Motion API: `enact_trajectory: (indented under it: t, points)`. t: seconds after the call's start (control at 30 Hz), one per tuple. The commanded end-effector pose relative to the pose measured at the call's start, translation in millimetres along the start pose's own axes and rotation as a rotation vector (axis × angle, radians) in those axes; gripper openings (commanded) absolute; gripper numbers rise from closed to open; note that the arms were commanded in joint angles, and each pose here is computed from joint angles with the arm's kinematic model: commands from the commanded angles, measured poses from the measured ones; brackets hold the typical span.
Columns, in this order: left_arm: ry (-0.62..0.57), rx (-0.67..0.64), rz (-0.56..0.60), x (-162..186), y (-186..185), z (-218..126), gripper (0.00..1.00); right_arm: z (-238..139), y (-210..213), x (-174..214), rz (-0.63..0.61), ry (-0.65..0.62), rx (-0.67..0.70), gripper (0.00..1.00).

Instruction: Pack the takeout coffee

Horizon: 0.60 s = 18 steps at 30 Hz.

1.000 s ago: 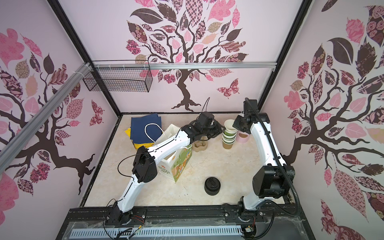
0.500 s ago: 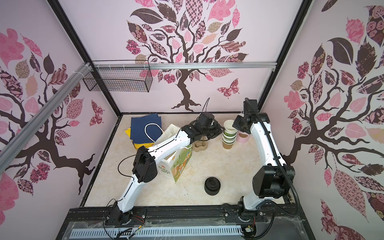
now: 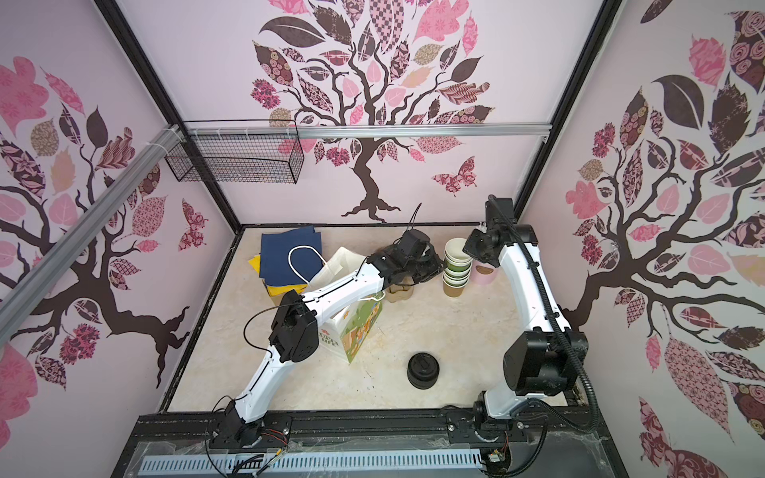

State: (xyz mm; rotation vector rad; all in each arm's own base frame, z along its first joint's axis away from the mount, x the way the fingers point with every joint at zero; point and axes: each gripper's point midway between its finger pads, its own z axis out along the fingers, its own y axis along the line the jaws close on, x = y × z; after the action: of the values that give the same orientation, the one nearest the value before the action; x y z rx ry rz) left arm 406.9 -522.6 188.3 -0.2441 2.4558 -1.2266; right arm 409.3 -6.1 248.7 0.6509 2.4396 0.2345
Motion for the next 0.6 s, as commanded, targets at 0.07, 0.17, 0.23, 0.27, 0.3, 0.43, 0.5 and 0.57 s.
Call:
enact_trajectory:
  t: [0.07,0.17,0.23,0.27,0.3,0.43,0.5,0.57]
  points:
    - [-0.066,0.043,0.041,-13.0,-24.9,-23.2,0.24,-17.4,2.3,-6.3,0.015,-0.050,-0.021,0.00]
    - [-0.113,0.048,0.047,-20.3,-31.6,-40.4,0.27,-16.1,1.2,-6.5,0.015,-0.052,-0.016,0.00]
    - [-0.131,0.050,0.048,-23.2,-33.7,-48.0,0.29,-15.4,0.9,-6.7,0.015,-0.052,-0.014,0.00]
    - [-0.137,0.055,0.047,-24.0,-36.1,-51.8,0.30,-15.5,1.5,-6.8,0.015,-0.051,-0.016,0.00]
    - [-0.142,0.057,0.046,-24.5,-36.9,-53.7,0.30,-15.7,1.9,-7.1,0.015,-0.052,-0.018,0.00]
    - [-0.131,0.076,0.036,-23.1,-40.4,-50.5,0.32,-13.2,1.5,-5.4,0.015,-0.044,-0.017,0.00]
    - [-0.118,0.093,0.029,-20.8,-43.4,-46.6,0.32,-14.4,1.8,-5.8,0.013,-0.047,-0.018,0.00]
    - [-0.110,0.107,0.031,-18.8,-46.9,-43.7,0.33,-14.2,1.2,-5.1,0.012,-0.044,-0.017,0.00]
